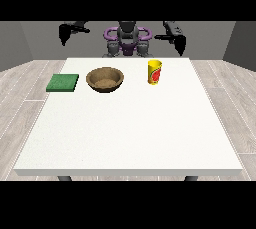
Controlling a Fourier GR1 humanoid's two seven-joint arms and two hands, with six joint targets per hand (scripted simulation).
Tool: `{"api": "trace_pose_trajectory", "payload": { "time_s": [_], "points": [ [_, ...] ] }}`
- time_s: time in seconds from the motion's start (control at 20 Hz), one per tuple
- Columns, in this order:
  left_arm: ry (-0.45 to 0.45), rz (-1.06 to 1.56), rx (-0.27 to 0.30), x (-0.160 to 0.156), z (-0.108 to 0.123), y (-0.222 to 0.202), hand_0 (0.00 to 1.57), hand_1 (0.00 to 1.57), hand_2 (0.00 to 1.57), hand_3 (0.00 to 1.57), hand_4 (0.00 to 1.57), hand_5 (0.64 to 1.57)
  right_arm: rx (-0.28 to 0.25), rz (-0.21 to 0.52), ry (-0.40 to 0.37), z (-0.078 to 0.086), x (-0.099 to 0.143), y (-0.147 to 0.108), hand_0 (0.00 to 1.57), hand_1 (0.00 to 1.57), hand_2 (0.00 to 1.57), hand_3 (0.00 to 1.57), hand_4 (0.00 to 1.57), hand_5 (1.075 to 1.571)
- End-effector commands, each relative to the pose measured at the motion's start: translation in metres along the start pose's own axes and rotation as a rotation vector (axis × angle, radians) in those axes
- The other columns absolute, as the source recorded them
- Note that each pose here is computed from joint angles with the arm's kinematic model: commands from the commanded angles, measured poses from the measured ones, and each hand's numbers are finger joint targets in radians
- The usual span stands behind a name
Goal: Pick the cup and pour the ball into the bowl, then pick the bowl and place it on the pad
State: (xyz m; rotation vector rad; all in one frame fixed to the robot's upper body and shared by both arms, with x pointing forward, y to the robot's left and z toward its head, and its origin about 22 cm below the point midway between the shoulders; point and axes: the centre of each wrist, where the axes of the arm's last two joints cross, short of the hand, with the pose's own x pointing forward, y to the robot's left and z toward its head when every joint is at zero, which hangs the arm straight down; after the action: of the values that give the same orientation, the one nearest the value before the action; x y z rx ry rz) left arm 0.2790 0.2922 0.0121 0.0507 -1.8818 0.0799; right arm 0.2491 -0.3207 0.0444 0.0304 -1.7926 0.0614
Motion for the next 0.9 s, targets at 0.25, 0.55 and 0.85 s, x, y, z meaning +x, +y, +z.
{"api": "trace_pose_trajectory", "payload": {
  "time_s": [0.25,0.55,0.85],
  "points": [
    [-0.087,-0.015,0.011,-0.058,0.008,-0.037,0.00,0.00,0.00,0.00,0.00,1.523,0.001,0.014,-0.135,-0.026,0.009,-0.019,0.00,0.00,0.00,0.00,0.00,1.570],
    [-0.116,-0.046,0.074,-0.079,-0.014,-0.040,0.00,0.00,0.00,0.00,0.00,1.517,0.057,-0.014,-0.154,-0.026,0.003,0.003,0.00,0.00,0.00,0.00,0.00,1.570],
    [-0.143,-0.075,0.081,-0.096,-0.008,-0.024,0.00,0.00,0.00,0.00,0.00,1.520,0.060,-0.031,-0.176,-0.017,-0.015,0.001,0.00,0.00,0.00,0.00,0.00,1.571]
  ]
}}
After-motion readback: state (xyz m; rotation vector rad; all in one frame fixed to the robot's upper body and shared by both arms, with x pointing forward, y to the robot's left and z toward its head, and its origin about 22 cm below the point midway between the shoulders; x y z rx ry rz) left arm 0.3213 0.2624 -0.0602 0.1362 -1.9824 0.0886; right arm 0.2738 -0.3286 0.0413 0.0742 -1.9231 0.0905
